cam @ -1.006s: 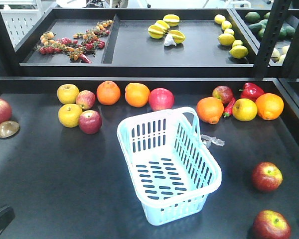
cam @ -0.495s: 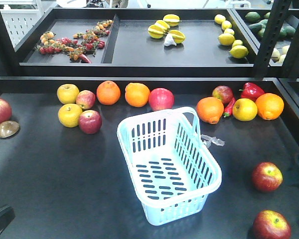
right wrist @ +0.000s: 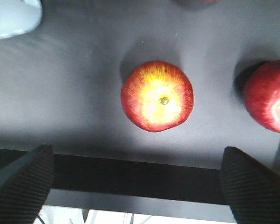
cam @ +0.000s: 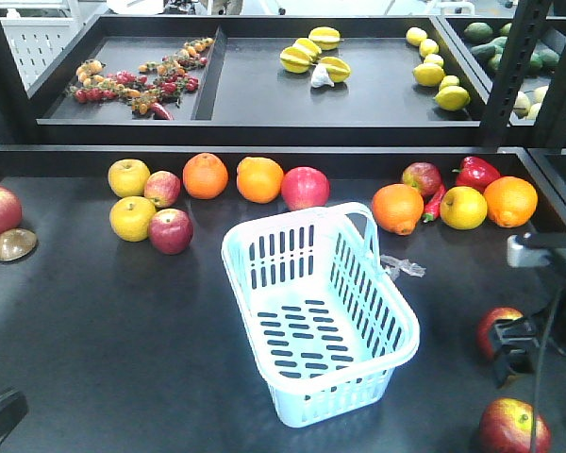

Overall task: Pick three apples into basket with both arms
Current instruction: 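Reach the right gripper down over the red apple nearest the robot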

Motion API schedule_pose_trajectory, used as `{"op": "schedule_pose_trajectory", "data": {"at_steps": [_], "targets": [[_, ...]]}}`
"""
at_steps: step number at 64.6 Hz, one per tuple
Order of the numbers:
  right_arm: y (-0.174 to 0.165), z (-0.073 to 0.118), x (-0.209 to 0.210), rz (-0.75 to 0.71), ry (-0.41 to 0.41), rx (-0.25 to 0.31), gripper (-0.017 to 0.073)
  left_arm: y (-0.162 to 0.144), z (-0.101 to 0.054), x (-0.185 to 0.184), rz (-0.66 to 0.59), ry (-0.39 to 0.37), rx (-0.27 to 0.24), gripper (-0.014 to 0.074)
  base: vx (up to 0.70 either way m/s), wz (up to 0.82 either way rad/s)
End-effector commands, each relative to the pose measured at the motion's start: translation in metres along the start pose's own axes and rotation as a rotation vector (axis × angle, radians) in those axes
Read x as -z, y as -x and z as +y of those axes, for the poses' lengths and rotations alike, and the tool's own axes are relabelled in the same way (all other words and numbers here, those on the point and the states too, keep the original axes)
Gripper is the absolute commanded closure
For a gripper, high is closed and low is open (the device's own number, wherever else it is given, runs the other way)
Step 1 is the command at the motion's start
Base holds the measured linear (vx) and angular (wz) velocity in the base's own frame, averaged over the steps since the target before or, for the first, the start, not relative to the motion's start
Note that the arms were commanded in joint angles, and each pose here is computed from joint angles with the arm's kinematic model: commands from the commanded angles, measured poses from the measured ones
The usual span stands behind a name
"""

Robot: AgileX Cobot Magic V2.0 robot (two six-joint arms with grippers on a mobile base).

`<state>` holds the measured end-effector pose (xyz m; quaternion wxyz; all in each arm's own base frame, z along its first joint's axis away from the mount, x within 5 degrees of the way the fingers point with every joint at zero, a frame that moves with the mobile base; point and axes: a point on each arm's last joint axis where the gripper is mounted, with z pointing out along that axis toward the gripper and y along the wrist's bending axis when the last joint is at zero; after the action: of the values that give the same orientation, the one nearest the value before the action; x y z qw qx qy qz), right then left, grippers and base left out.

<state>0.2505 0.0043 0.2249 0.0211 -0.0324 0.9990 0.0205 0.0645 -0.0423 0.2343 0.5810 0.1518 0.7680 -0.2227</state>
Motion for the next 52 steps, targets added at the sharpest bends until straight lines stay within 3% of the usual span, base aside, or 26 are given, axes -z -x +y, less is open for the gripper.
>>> {"op": "schedule_pose_trajectory", "data": {"at_steps": [1,19,31,52], "targets": [[0.01,-0.003,0.003,-0.036,-0.03,-0.007,-0.0118,0.013,0.001,0.001,-0.079,0.016,0.025,0.0601,0.0,0.0],[0.02,-0.009,-0.03,0.054,-0.063,-0.023,-0.0108,0.013,0.001,0.001,-0.076,0.015,0.025,0.0601,0.0,0.0],[0.026,-0.009,-0.051,0.1,-0.048,-0.058,-0.0104,0.013,0.001,0.001,-0.076,0.015,0.025,0.0601,0.0,0.0],[0.031,-0.011,-0.086,0.19,-0.051,-0.07,-0.0097,0.013,0.001,0.001,-0.076,0.015,0.025,0.0601,0.0,0.0]]}}
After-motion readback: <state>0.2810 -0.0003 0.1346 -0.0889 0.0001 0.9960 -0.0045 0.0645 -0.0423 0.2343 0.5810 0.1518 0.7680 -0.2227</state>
